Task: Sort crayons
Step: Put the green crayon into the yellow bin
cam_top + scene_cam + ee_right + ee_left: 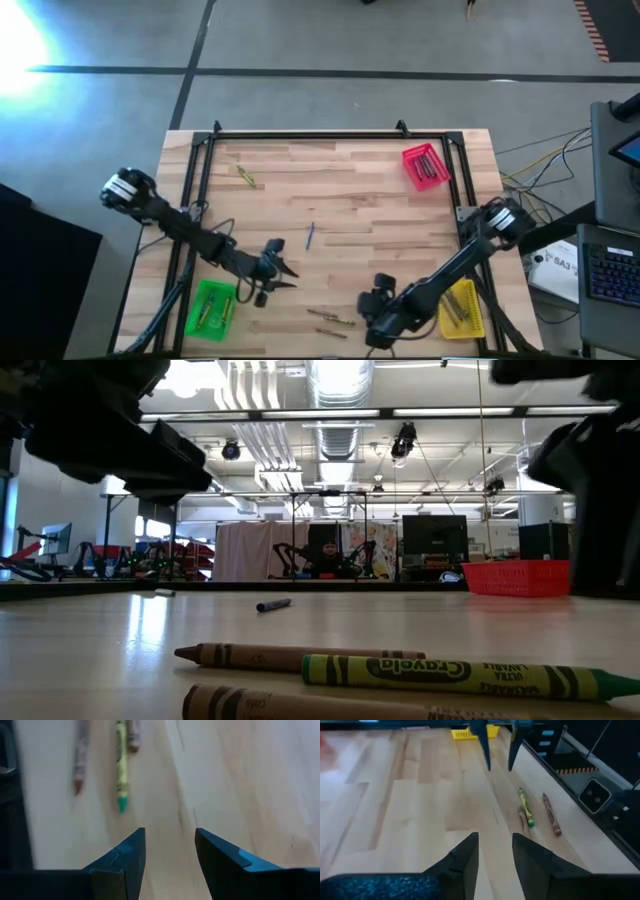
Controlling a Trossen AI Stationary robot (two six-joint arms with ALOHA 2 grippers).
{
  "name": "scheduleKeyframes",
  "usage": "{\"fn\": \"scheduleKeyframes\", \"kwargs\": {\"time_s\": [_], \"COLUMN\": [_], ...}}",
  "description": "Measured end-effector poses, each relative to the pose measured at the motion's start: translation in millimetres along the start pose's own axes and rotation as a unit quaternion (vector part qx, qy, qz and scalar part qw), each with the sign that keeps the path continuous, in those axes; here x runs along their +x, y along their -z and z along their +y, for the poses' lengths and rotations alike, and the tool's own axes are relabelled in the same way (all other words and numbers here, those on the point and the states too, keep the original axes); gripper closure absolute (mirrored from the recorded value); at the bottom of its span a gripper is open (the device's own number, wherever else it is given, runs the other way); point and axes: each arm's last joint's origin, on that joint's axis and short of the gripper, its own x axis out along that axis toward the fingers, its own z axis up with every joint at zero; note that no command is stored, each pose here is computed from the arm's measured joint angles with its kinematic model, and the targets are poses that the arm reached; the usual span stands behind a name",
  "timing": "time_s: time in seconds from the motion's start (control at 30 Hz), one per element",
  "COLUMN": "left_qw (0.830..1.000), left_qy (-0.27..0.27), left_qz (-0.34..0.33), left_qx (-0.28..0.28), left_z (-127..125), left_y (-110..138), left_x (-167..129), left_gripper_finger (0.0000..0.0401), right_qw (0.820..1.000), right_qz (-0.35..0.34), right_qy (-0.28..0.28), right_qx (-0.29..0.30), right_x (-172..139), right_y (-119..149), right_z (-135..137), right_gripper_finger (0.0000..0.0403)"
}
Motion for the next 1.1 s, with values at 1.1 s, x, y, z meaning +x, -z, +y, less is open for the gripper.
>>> {"fn": "scheduleKeyframes", "kwargs": {"time_s": [1.1], "left_qw": [0.999], "left_qy": [-0.007], "left_qz": [0.044], "left_qx": [0.009], "left_z": [-11.3], "left_y": [12.4], "left_x": [47.9], "left_gripper_finger": [0.0289], "right_qw": [0.998], "right_qz": [0.047], "right_qy": [-0.001], "right_qx": [-0.046], "right_x": [38.3], "right_y": [-24.9], "right_z": [20.9], "right_gripper_finger": [0.0378]}}
